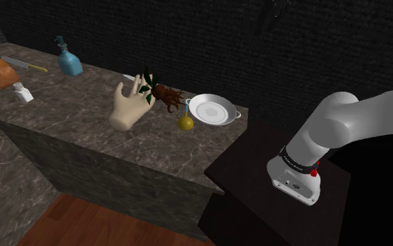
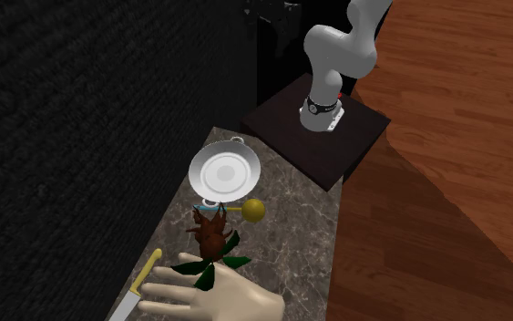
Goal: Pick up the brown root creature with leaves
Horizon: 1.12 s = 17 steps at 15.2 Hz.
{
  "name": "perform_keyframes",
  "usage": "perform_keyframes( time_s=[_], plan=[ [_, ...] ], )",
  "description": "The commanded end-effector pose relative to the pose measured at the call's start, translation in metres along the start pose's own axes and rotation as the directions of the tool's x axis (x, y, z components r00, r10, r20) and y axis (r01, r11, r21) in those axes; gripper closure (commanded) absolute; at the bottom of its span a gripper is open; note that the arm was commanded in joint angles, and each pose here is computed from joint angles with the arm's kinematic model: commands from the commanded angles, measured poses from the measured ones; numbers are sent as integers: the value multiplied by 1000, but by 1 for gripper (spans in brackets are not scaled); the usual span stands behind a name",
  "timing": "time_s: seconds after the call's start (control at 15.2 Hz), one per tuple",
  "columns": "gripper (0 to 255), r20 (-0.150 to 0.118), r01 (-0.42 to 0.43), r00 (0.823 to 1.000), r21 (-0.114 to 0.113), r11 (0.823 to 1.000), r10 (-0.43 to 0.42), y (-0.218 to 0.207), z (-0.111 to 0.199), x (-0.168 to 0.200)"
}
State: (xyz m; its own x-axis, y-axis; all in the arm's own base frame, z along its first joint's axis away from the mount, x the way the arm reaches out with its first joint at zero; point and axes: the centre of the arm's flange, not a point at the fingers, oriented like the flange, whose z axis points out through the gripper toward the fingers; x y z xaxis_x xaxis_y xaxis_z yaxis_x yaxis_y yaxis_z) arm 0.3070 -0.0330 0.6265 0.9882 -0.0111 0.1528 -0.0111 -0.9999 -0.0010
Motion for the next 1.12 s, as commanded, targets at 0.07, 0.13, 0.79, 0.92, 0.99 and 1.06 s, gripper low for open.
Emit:
perform_keyframes(
  time_s=[0.07, 0.13, 0.79, 0.92, 0.99, 1.06],
  plan=[
    [0, 9, 8, 1000, 3, 1000, -8, -1, 10, 10],
    [0, 18, 16, 1000, 7, 1000, -16, -2, 20, 20],
    [0, 108, 96, 989, 46, 994, -100, -19, 124, 113],
    [0, 125, 111, 985, 55, 992, -117, -24, 146, 131],
    [0, 134, 119, 983, 59, 991, -126, -26, 157, 139],
    [0, 142, 126, 981, 64, 990, -134, -29, 168, 147]
  ],
)
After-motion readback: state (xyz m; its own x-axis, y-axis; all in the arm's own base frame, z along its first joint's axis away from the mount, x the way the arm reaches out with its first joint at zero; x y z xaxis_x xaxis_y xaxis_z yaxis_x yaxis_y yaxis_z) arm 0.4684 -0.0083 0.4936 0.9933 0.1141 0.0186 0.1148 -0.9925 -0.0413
